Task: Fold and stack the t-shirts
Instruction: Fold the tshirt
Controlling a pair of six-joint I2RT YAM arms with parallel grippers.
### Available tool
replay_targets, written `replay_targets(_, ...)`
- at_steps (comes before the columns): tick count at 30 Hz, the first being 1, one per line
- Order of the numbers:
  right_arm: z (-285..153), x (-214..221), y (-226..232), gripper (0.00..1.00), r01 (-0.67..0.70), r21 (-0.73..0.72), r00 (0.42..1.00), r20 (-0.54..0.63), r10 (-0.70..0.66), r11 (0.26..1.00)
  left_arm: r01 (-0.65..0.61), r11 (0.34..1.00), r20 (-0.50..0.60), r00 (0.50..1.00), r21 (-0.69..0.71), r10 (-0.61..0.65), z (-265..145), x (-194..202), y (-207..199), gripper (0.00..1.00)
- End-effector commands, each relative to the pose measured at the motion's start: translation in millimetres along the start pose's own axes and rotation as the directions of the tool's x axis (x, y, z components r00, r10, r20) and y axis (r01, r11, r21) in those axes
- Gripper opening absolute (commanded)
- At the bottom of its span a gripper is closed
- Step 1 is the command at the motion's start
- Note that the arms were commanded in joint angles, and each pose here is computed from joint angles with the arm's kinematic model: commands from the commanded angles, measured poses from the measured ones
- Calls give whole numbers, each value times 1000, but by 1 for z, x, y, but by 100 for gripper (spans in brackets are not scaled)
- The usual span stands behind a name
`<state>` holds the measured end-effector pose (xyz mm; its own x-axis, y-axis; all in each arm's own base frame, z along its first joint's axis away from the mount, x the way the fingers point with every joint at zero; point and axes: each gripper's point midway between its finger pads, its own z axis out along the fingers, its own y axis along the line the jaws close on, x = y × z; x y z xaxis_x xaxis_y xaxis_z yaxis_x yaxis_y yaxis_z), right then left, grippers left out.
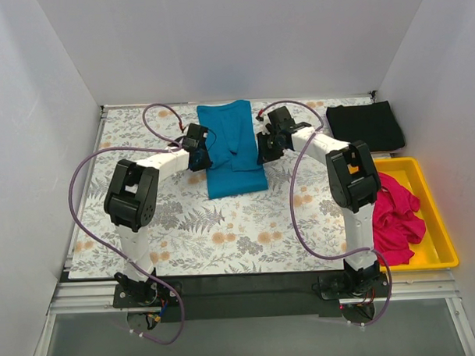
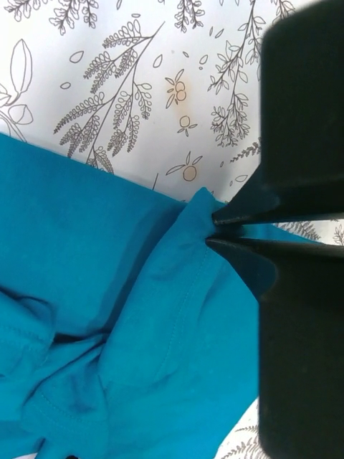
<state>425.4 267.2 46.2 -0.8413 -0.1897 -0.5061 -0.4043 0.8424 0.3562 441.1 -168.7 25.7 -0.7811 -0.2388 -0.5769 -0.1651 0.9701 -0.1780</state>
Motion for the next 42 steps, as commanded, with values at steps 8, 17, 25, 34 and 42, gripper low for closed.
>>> replay_targets(8, -49, -54, 24, 42, 111, 52, 968, 221, -119, 992, 45, 994, 211, 975, 98, -65, -74, -66, -24, 58)
replay_targets(17, -51, -24, 78, 32, 187, -86, 951, 264, -158, 979, 35, 979, 65, 997, 202, -49, -101, 24, -64, 34)
replay_targets(25, -11, -2, 86, 14, 170, -150, 967, 214, -136, 974, 16, 984, -65, 998, 177, -5, -62, 72, -68, 16)
replay_targets(34, 19, 16, 80, 11, 158, -142, 975, 176, -133, 977, -12, 984, -212, 976, 179, 51, -61, 116, -58, 17)
replay_targets(42, 32, 16, 67, 11, 172, -88, 972, 178, -155, 981, -51, 983, -271, 958, 174, 98, -69, 132, -46, 18)
